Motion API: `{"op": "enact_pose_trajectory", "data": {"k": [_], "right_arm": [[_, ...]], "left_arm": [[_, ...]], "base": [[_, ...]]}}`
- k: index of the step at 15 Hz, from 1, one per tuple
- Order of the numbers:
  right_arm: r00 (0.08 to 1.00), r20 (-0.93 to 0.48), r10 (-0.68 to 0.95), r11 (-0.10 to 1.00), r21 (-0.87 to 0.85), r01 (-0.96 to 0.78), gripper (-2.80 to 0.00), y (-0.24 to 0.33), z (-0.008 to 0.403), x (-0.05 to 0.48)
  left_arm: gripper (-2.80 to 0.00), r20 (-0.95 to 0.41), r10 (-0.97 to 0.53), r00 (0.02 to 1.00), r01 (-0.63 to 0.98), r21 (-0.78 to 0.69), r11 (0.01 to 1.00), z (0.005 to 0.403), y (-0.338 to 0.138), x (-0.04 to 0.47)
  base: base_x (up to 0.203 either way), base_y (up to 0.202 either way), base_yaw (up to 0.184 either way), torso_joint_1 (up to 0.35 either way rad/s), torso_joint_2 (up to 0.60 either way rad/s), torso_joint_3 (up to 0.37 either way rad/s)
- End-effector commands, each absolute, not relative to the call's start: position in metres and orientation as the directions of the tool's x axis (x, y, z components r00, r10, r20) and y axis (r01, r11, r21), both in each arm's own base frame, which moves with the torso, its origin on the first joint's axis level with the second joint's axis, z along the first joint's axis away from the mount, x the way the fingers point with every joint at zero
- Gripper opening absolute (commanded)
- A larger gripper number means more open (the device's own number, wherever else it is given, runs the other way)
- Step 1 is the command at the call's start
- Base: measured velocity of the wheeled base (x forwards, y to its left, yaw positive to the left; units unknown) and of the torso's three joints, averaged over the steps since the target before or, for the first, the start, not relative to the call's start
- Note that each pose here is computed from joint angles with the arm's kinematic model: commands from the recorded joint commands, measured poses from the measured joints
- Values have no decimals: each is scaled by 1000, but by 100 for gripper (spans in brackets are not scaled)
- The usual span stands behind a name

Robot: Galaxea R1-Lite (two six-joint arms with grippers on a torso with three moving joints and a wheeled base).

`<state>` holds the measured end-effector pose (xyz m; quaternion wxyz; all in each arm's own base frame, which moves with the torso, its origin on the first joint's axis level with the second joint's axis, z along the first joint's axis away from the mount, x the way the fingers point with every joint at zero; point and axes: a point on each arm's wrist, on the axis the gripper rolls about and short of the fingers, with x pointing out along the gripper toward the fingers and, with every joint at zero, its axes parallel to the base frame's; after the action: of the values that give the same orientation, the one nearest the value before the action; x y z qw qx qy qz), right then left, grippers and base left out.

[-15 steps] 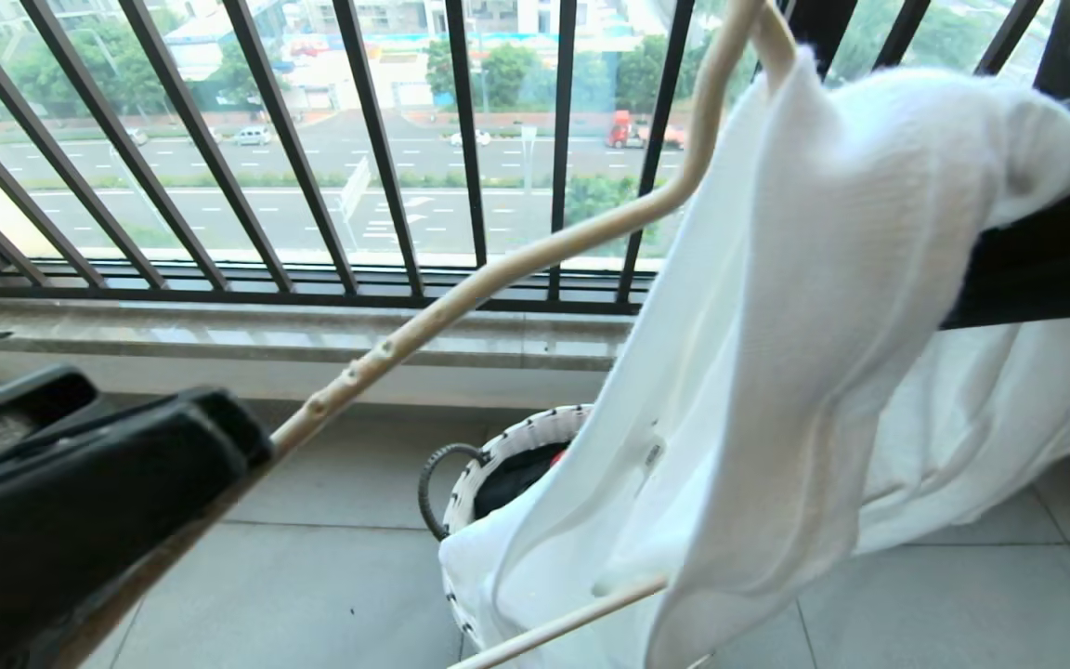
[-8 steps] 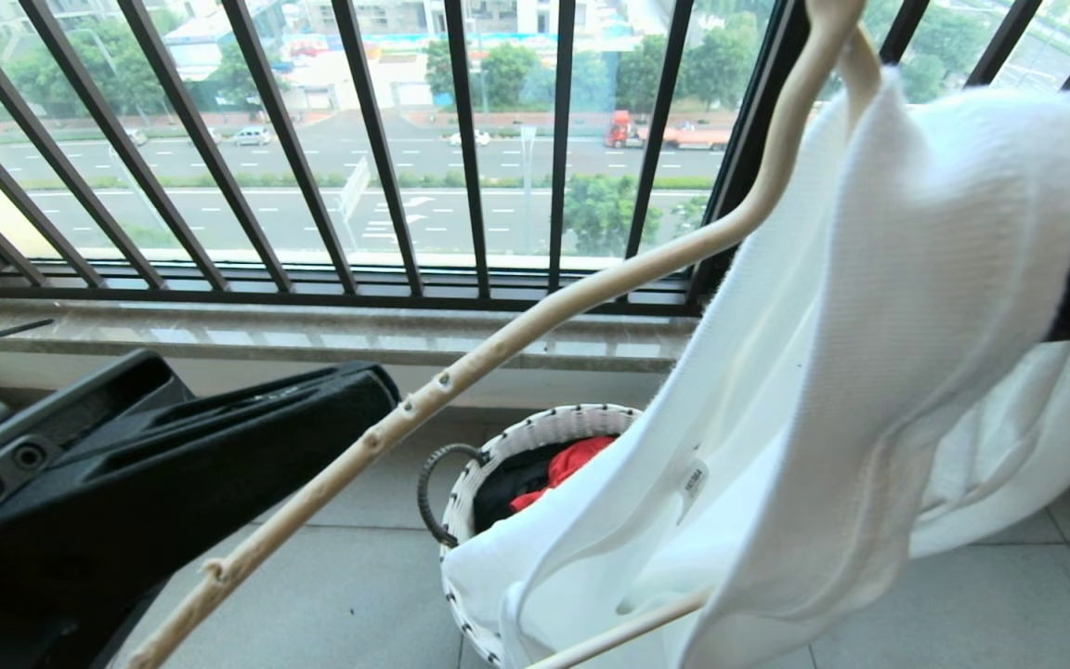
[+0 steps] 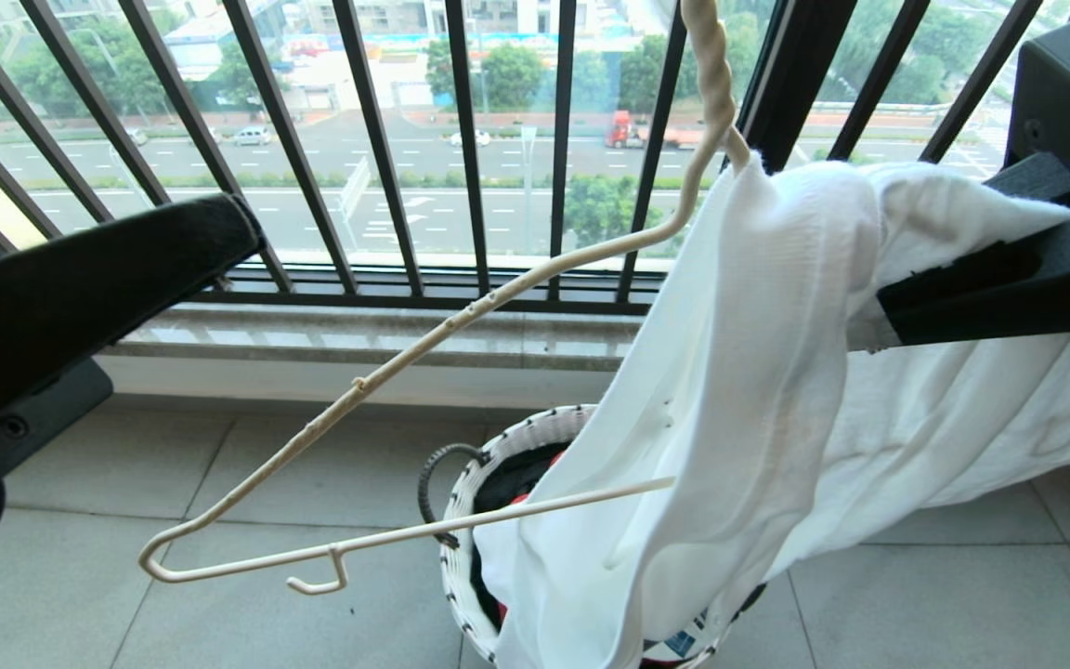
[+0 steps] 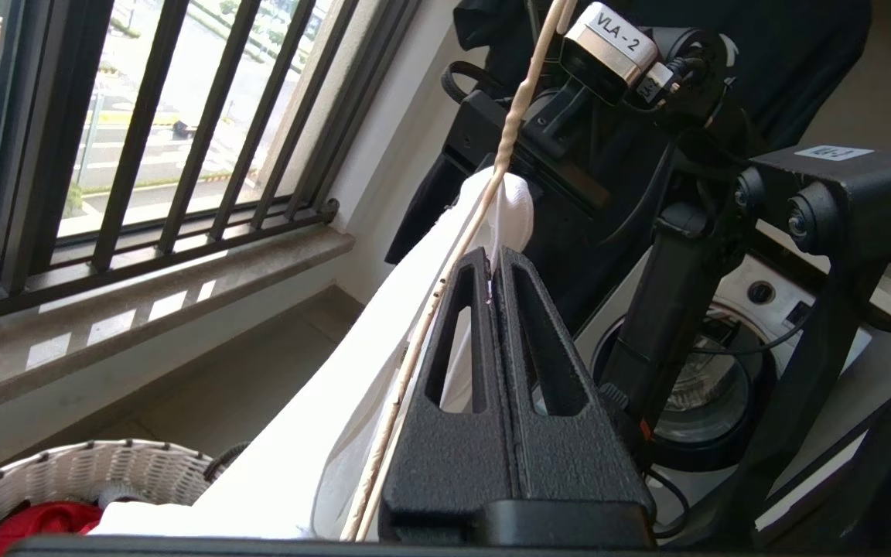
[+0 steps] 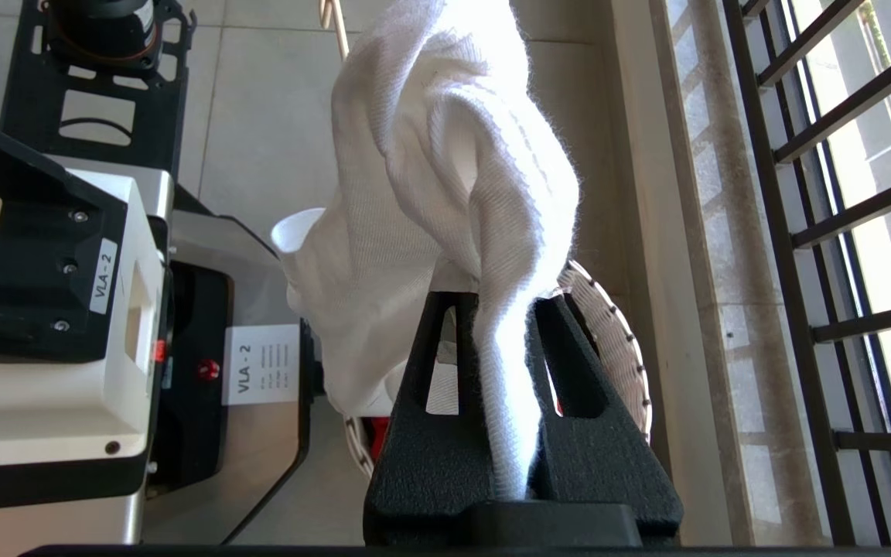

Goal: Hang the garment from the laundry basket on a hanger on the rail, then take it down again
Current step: Hang the clothes on the clothes rack

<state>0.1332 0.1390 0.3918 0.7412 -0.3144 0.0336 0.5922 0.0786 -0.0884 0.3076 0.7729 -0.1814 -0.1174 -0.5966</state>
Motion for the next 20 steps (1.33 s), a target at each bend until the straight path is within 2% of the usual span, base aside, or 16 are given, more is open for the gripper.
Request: {"op": "enact_pose_trajectory", "data": {"k": [1,3,7,9,11,15,18,20], "right_arm": [[297,-446,844,109,-400,-910,-280,146,387,142],[352,-450,821,194,-359,-913,-280,148,388,146],[418,-429,801,283,-343,-896,-280,144,395,144],[496,-395,773,378,-342,-860,-280,144,399,147],[530,-344,776,438,-312,-843,-280,142,406,145],[580,-240,779,527,-250,-812,-280,138,419,139],[581,-236,779,543,-209,-813,-280,135,415,135],[587,-207,783,549,-215,-808,-280,136,409,136]], "left_arm": [[-280,403,-873,274,961,-142,236,322,-75,66],[-280,371,-876,309,950,-164,265,333,-67,61],[-280,289,-856,428,898,-240,369,355,-53,49],[-280,251,-857,449,884,-261,387,366,-44,40],[-280,156,-868,472,858,-306,412,372,-39,34],[-280,-18,-862,506,787,-398,470,364,-64,65],[-280,-113,-857,504,676,-567,472,353,-91,96],[-280,-152,-849,506,613,-629,478,346,-107,115]], "base": [[0,0,0,0,0,0],[0,0,0,0,0,0],[0,0,0,0,0,0],[0,0,0,0,0,0],[0,0,0,0,0,0],[0,0,0,0,0,0],[0,0,0,0,0,0],[0,0,0,0,0,0]]}}
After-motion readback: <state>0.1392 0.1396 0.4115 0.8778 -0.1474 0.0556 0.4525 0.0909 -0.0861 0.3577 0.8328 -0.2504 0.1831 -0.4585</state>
